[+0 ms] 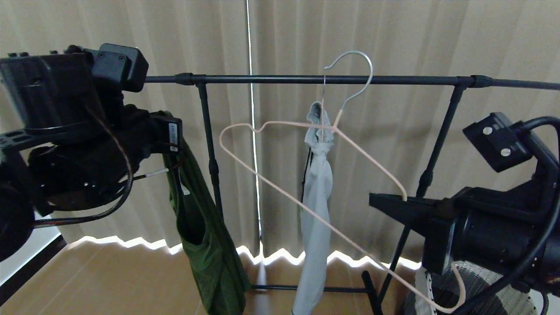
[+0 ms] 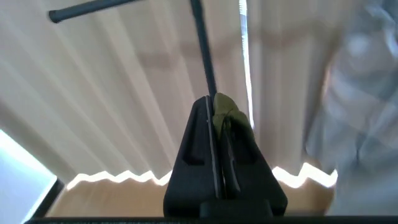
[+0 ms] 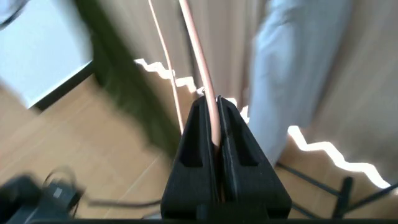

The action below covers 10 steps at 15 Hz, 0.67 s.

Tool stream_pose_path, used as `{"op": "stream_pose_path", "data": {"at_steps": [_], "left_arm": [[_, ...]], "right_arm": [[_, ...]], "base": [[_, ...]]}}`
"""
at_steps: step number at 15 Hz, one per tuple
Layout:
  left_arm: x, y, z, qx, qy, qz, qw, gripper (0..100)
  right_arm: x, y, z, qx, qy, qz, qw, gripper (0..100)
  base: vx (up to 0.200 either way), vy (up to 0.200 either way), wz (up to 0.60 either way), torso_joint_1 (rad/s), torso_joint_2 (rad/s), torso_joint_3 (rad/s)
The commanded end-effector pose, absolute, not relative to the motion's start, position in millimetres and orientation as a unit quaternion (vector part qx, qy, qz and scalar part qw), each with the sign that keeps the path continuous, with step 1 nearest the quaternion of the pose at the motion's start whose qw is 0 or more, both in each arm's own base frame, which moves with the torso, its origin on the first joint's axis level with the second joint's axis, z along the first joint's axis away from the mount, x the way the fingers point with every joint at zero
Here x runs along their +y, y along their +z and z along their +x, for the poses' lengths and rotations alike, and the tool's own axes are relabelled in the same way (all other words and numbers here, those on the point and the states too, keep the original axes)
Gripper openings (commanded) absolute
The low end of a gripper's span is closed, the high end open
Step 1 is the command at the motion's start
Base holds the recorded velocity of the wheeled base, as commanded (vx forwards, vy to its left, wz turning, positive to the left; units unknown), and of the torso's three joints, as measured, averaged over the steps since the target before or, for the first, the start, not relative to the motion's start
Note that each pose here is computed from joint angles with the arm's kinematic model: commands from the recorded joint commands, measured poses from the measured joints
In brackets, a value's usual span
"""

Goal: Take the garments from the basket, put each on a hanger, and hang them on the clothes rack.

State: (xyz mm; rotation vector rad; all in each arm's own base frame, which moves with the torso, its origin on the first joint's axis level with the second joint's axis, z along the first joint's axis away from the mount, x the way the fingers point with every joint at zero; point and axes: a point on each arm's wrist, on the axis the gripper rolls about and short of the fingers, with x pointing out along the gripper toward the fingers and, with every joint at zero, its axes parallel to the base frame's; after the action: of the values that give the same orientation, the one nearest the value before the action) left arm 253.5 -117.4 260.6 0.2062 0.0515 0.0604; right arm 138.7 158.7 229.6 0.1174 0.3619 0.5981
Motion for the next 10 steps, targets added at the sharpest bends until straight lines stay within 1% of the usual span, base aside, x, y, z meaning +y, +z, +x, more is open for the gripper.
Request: {"op": "stream_pose_path", "data": {"at_steps": [1, 3, 10], "left_arm": [[-131.6, 253.3, 272.9, 0.034, 0.026, 0.1, 0.994, 0], [-137.6, 254.7, 271.2, 0.03, 0.016, 0.09, 0.995, 0], [-139.5, 250.6, 273.1, 0.038, 0.019, 0.096, 0.995, 0]], "right_arm": [[165.4, 220.4, 128.1, 0.191, 0.318, 0.044, 0.928, 0], [166.4, 218.8, 127.3, 0.193, 0.32, 0.041, 0.927, 0], [165.2, 219.2, 125.6, 0.193, 0.322, 0.041, 0.926, 0]], "base": [[0.0, 0.0, 0.0, 0.0, 0.0, 0.0], [0.0, 0.0, 0.0, 0.0, 0.0, 0.0], [0.0, 0.0, 0.0, 0.0, 0.0, 0.0]]}}
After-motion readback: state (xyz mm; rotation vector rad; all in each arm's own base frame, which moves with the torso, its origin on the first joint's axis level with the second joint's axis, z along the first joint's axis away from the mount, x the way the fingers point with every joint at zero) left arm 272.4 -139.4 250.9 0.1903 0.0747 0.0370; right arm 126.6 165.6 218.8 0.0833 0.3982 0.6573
